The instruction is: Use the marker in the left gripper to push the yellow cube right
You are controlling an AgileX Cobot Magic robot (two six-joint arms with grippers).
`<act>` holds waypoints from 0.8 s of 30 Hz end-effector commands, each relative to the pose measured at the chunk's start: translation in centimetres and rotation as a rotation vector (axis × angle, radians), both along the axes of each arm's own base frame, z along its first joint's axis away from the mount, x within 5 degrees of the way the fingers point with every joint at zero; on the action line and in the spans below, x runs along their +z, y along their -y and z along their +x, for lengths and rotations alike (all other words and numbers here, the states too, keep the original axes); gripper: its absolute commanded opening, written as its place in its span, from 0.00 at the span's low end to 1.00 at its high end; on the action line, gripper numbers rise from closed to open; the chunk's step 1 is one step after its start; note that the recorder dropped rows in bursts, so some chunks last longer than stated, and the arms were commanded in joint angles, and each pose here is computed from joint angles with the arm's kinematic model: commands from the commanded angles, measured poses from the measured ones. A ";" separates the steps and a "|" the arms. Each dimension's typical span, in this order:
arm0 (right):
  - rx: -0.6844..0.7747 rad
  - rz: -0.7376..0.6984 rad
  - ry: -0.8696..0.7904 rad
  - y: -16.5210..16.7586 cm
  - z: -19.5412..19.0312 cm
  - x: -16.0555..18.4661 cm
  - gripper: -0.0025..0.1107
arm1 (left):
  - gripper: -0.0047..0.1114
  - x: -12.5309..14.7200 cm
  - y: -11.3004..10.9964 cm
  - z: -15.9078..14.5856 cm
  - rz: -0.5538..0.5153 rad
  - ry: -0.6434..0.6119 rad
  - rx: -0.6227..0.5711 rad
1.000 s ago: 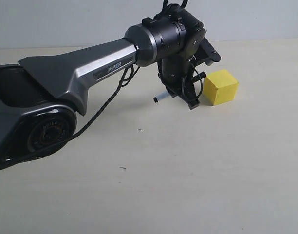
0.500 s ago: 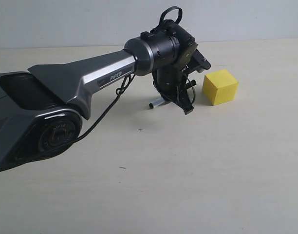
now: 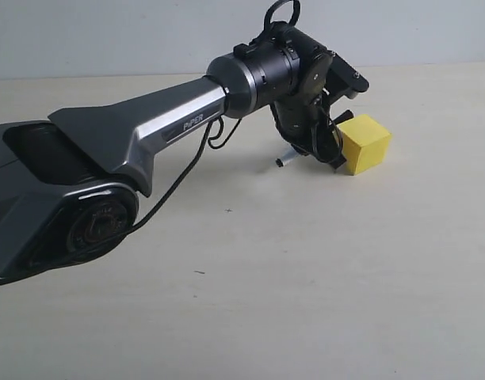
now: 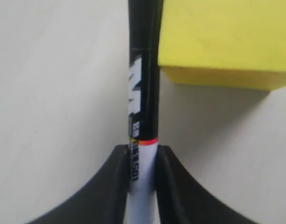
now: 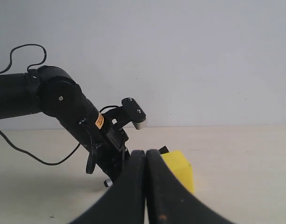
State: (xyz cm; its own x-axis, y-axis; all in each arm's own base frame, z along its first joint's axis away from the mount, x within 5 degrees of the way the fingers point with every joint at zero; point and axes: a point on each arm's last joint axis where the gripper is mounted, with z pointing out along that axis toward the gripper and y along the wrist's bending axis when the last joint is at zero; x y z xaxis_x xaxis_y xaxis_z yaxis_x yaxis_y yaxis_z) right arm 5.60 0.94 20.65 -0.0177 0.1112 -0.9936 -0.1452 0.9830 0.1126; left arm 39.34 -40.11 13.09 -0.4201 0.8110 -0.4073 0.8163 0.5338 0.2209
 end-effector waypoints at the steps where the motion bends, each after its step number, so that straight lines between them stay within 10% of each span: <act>1: -0.001 -0.004 0.007 0.0 0.0 -0.1 0.02 | 0.04 0.5 0.1 0.2 -0.014 0.026 -0.002; 24: -0.001 -0.004 0.007 0.0 0.0 -0.1 0.02 | 0.04 3.1 -2.3 -0.4 0.105 -0.102 -0.004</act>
